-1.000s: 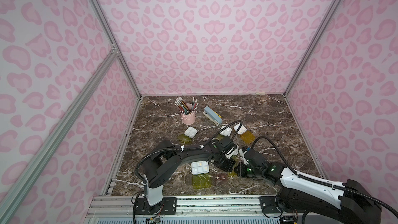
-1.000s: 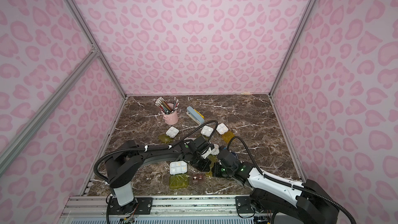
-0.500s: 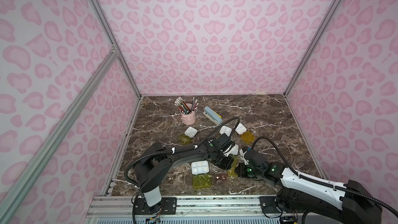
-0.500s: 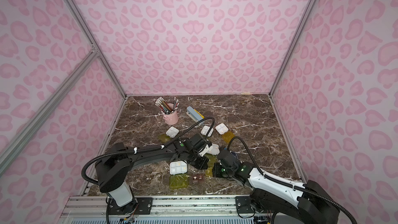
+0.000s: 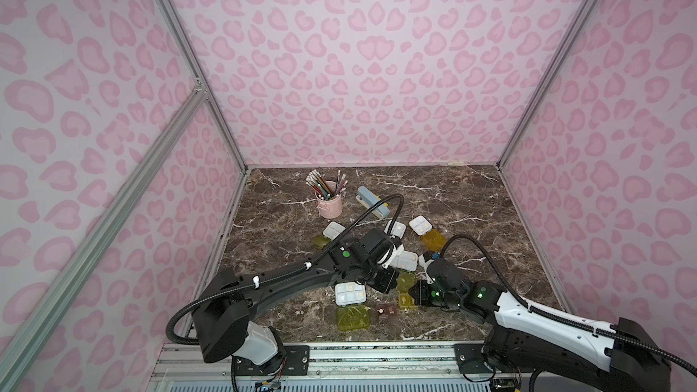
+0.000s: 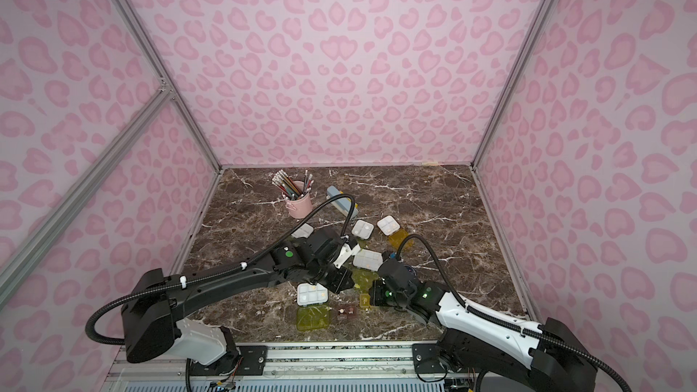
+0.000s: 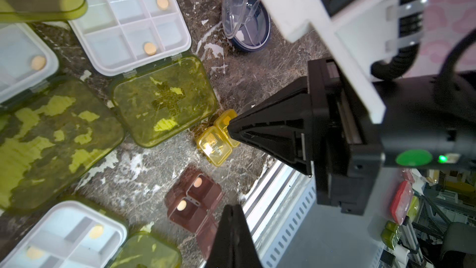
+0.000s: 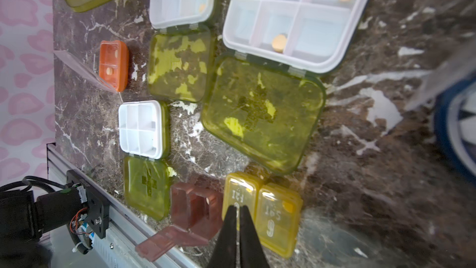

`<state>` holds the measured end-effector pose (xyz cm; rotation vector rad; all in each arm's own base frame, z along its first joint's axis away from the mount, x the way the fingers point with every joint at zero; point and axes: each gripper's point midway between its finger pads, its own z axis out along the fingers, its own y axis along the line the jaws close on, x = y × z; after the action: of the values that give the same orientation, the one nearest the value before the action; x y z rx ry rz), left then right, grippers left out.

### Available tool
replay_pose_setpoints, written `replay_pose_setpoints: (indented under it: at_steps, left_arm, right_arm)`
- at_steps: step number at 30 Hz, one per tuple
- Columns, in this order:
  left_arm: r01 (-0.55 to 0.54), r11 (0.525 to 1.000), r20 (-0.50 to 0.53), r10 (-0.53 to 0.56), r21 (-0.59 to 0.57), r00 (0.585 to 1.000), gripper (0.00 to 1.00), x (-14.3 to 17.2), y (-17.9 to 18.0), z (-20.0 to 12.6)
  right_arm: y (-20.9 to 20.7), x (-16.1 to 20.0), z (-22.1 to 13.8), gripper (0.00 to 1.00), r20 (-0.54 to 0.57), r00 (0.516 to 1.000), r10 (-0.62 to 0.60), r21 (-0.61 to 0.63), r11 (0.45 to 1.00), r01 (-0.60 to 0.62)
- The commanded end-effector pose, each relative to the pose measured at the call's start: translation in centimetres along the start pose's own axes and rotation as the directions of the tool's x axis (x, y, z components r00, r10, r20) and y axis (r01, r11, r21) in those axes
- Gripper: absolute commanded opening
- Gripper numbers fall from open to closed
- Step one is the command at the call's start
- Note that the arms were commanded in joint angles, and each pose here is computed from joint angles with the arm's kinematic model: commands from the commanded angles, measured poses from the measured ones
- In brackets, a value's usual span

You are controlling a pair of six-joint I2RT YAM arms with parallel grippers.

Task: Close pillboxes
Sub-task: Close the lid on the pillbox.

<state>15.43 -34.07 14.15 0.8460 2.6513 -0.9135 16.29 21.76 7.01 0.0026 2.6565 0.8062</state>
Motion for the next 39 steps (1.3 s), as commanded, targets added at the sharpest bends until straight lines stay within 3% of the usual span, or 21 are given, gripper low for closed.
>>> replay_pose_setpoints:
  at_steps: [1, 7, 16, 29, 39]
  left_arm:
    - [0.035, 0.999, 0.023, -0.034, -0.021, 0.999, 0.06, 0.7, 0.4, -1.5]
    - [0.047, 0.999, 0.093, -0.048, 0.011, 0.994, 0.13, 2.0, 0.0, -4.5]
    - [0.095, 0.991, 0.165, -0.110, 0.093, 0.980, 0.24, 3.1, -0.5, -6.3]
    - [0.114, 0.982, 0.218, -0.145, 0.151, 0.965, 0.48, 4.8, -0.1, -7.4]
    - [0.077, 0.990, 0.170, -0.097, 0.117, 0.981, 0.60, 4.1, 0.3, -5.2]
  right_arm:
    - [0.8, -0.8, -0.3, 0.08, 0.041, 0.999, -0.015, -0.008, 1.000, 0.015]
    - [2.6, -1.2, -1.0, 0.08, 0.070, 0.997, -0.034, -0.042, 0.998, 0.037]
    - [3.6, -0.1, -1.6, 0.11, 0.066, 0.996, -0.051, -0.057, 0.997, 0.055]
    - [3.7, 1.5, -1.9, 0.34, 0.068, 0.997, -0.036, -0.056, 0.998, 0.040]
    - [1.3, 1.0, -2.2, 0.50, 0.117, 0.993, -0.030, 0.033, 0.999, 0.026]
